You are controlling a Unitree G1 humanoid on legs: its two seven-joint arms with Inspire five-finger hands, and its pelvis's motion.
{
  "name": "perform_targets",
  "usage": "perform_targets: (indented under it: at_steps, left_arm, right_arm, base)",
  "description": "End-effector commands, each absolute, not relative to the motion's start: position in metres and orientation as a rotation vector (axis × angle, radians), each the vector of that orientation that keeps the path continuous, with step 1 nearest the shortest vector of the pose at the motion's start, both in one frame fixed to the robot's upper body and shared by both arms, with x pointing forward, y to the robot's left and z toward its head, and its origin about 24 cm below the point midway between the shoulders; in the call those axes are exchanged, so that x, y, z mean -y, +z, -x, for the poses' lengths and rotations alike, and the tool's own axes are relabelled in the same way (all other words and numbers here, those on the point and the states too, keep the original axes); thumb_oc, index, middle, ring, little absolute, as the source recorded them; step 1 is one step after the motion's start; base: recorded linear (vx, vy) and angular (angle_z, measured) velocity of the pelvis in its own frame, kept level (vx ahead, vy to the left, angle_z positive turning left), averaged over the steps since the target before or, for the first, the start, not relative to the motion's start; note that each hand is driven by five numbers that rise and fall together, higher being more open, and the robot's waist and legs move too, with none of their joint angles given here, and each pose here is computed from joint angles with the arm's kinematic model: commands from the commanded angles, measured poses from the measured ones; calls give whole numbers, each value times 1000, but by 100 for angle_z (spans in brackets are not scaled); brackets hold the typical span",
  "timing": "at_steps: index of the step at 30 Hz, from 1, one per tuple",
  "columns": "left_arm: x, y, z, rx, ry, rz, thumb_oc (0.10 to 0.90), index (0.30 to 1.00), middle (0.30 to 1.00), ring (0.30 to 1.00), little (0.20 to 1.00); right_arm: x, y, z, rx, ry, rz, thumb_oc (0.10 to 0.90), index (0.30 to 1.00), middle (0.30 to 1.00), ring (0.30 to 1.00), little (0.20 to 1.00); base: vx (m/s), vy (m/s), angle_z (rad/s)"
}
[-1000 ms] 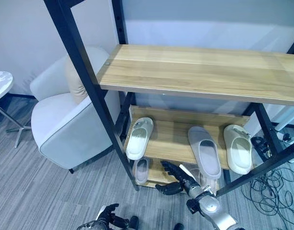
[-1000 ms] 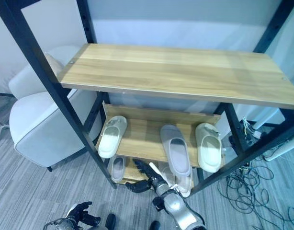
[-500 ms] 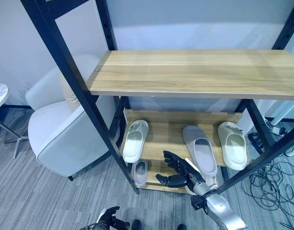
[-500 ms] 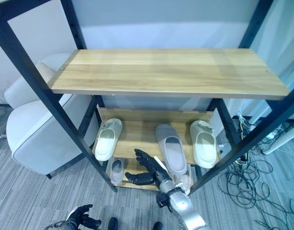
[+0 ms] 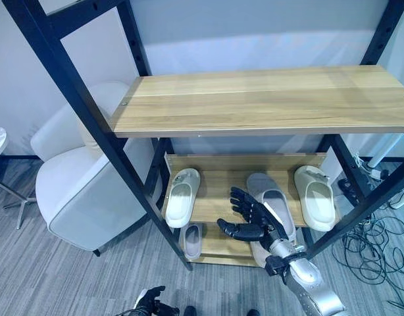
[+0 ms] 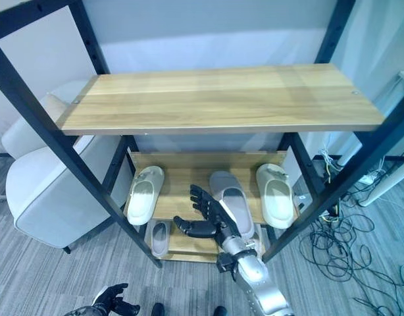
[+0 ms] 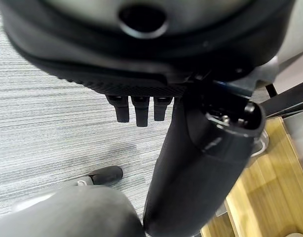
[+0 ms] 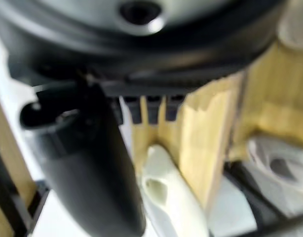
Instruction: Arrange the slippers neatly on the shoe rack.
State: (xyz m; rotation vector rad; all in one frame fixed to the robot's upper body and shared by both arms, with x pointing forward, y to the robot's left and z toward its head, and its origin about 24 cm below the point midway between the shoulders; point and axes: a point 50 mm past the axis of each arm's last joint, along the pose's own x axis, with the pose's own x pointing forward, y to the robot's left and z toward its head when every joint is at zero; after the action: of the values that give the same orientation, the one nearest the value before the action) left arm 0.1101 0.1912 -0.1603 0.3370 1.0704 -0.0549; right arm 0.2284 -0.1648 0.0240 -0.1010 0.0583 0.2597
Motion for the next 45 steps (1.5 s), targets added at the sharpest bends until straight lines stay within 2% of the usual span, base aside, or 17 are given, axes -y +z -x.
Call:
perform_targets:
  at_steps: [1,12,20,34,45]
  left_arm:
    - [-170,-162,-114,-1044,-130,-353,800,900,900,900,900]
    - [-168,-162,-109,-1026,-181,-386,800,900,900,900,900]
    - [-172,-162,-104,-1032,-209,-393,800,900,900,900,900]
    - [-174,-164,-95,-1061,-237,-395,800,900,900,900,900]
    - [-176,-166,-91,-1084,-212,-388,800,900,900,900,900]
  right_arm:
    - [156,106,-242,395,252,179,800,900,900,900,900]
    - [186,169,-243,713,80,609,800,900,900,900,900]
    - [218,197,-240,767,-11,1001,800,900,900,900,900]
    - [240,183,-262,615,-7,1263,800,900,900,900,900]
    - [242,161,-283,516,-13,1300,800,900,900,900,900]
  base:
    - [0,0,0]
    - [3,0,0]
    - [29,5,-4]
    - [9,3,-1]
    - [0,1,0]
